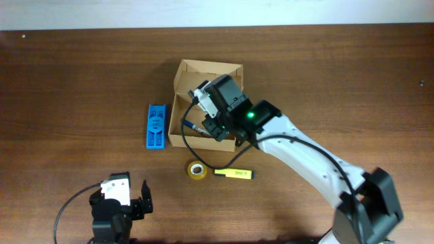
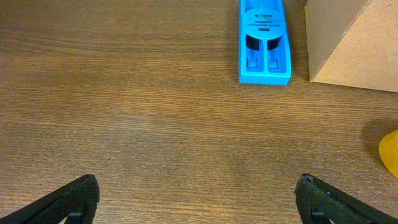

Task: Pack container
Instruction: 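Lift the black marker into the box and open the right gripper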

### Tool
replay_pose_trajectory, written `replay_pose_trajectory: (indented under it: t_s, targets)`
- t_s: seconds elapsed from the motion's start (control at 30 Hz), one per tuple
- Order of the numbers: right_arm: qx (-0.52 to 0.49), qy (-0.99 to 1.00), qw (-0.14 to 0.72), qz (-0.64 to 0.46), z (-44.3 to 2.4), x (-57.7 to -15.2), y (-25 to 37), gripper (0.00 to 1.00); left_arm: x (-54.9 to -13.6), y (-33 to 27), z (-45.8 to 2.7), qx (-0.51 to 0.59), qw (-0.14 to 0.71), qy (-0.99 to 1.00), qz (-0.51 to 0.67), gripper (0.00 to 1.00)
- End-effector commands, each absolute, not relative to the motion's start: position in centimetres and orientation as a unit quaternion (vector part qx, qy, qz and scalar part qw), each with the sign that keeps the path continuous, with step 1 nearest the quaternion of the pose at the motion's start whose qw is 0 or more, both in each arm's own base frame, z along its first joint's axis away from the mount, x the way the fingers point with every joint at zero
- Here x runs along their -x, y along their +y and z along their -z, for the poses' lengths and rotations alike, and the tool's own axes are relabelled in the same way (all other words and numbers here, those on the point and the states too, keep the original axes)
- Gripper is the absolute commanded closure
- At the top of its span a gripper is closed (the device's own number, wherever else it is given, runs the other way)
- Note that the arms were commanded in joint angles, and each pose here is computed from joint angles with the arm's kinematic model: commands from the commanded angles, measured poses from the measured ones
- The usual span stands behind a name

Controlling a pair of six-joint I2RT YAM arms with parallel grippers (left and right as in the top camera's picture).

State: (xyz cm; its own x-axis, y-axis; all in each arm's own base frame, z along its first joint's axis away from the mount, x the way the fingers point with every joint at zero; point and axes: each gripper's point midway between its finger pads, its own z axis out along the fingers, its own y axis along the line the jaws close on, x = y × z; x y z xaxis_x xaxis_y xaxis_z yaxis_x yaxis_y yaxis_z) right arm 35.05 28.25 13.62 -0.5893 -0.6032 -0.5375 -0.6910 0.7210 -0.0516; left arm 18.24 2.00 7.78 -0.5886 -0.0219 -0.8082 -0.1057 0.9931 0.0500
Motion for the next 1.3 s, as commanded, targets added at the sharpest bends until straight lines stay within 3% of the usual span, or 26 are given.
replay_pose_trajectory:
  t_s: [0.0, 0.3, 0.6, 0.77, 0.87, 0.9, 0.97, 1.27]
  targets:
    - [0.386, 0.881, 0.267, -0.063, -12.2, -35.9, 28.7, 0.85, -18.3, 2.1, -7.6, 0.028, 0.452, 0.89, -0.053, 0.0]
    - [0.397, 0.883, 0.243, -0.054, -9.4, -36.2, 28.9, 0.85, -18.3, 2.1, -7.6, 0.028, 0.452, 0.89, -0.053, 0.0]
    - [0.398, 0.883, 0.244, -0.054, -9.4, -36.2, 28.9, 0.73, -18.3, 2.1, -7.6, 0.028, 0.452, 0.89, -0.053, 0.0]
    - [0.396, 0.879, 0.26, -0.058, -11.3, -36.2, 28.9, 0.54, -18.3, 2.1, -7.6, 0.028, 0.452, 0.89, -0.053, 0.0]
    - [0.395, 0.877, 0.268, -0.06, -13.4, -35.9, 28.6, 0.18, -18.3, 2.1, -7.6, 0.028, 0.452, 0.89, -0.053, 0.0]
    - [0.395, 0.876, 0.272, -0.061, -14.2, -35.9, 28.6, 0.09, -18.3, 2.1, -7.6, 0.028, 0.452, 0.89, -0.053, 0.0]
    - [0.391, 0.877, 0.273, -0.064, -15.4, -35.4, 28.3, 0.0, -18.3, 2.1, -7.6, 0.028, 0.452, 0.89, -0.053, 0.0]
    - [0.456, 0.847, 0.263, -0.077, -22.8, -28.9, 24.5, 0.0, -18.3, 2.1, -7.6, 0.028, 0.452, 0.89, -0.053, 0.0]
